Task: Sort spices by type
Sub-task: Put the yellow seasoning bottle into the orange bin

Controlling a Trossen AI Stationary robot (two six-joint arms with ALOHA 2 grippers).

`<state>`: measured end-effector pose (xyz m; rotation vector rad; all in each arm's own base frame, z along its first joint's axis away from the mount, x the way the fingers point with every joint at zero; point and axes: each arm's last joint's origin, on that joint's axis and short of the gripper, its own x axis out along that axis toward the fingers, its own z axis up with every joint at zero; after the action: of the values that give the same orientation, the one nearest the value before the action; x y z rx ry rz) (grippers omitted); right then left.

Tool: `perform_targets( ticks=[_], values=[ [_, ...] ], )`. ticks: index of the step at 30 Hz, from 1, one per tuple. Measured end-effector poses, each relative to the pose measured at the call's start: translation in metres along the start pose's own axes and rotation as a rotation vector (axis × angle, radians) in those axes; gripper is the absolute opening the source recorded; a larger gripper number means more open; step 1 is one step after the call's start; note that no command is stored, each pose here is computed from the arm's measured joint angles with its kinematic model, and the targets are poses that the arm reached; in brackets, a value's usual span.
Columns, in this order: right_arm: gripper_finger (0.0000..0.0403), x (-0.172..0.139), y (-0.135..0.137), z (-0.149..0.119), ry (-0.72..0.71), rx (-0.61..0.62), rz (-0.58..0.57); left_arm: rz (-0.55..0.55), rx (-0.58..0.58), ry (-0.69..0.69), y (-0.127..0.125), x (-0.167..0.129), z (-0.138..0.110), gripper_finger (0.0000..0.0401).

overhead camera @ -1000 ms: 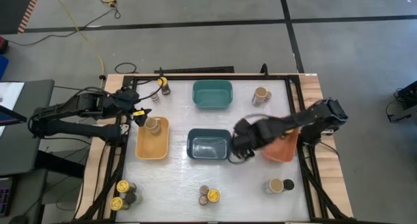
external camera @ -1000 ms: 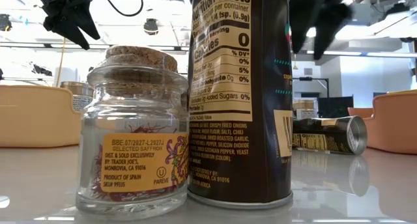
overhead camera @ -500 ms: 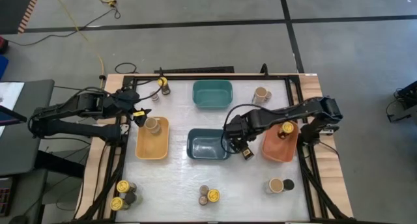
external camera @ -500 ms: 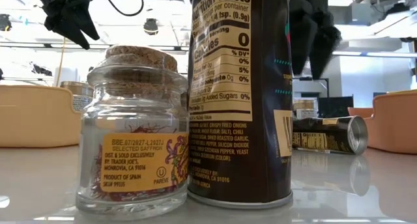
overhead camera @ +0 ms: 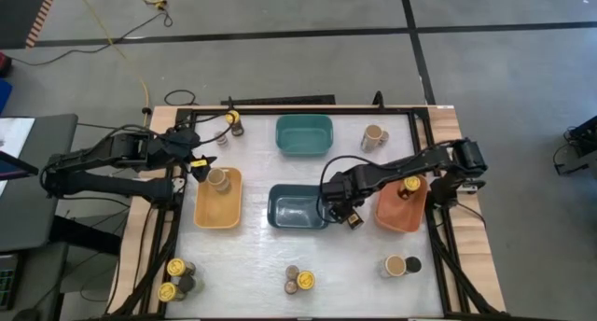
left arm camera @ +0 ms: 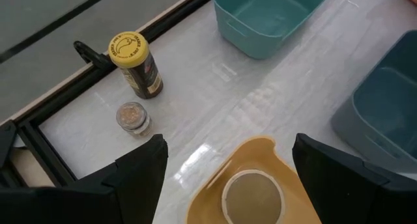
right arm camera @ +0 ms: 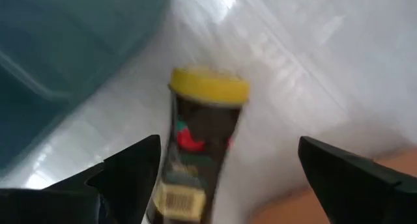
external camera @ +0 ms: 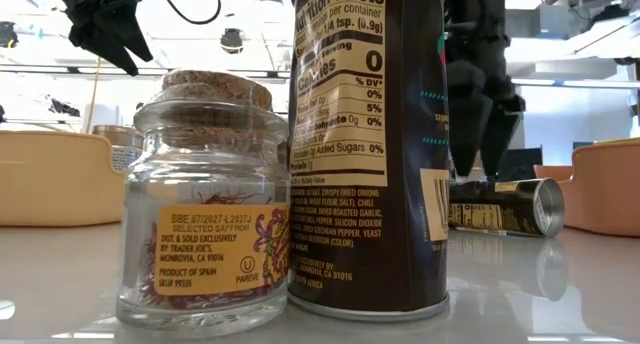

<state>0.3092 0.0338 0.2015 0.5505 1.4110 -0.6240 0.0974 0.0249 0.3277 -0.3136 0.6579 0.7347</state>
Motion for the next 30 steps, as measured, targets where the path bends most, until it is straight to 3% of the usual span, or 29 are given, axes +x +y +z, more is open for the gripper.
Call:
perform_targets(
  ticks=[10,19,30],
  values=[
    [0.0386,0.021,-0.004,0.0,-0.034,-0.001,0.039,0.0,0.0,-0.001,0.0,0.0,0.0,0.0316],
    [0.0352,0.036,-0.005,0.001,-0.078,0.023,0.089,-0.001,-0.006,-0.001,0.0,0.0,0.0,0.0316],
    [0.0244,0.039,-0.008,0.0,-0.072,0.052,0.073,-0.001,-0.009,-0.001,0.0,0.0,0.0,0.0316]
  ],
)
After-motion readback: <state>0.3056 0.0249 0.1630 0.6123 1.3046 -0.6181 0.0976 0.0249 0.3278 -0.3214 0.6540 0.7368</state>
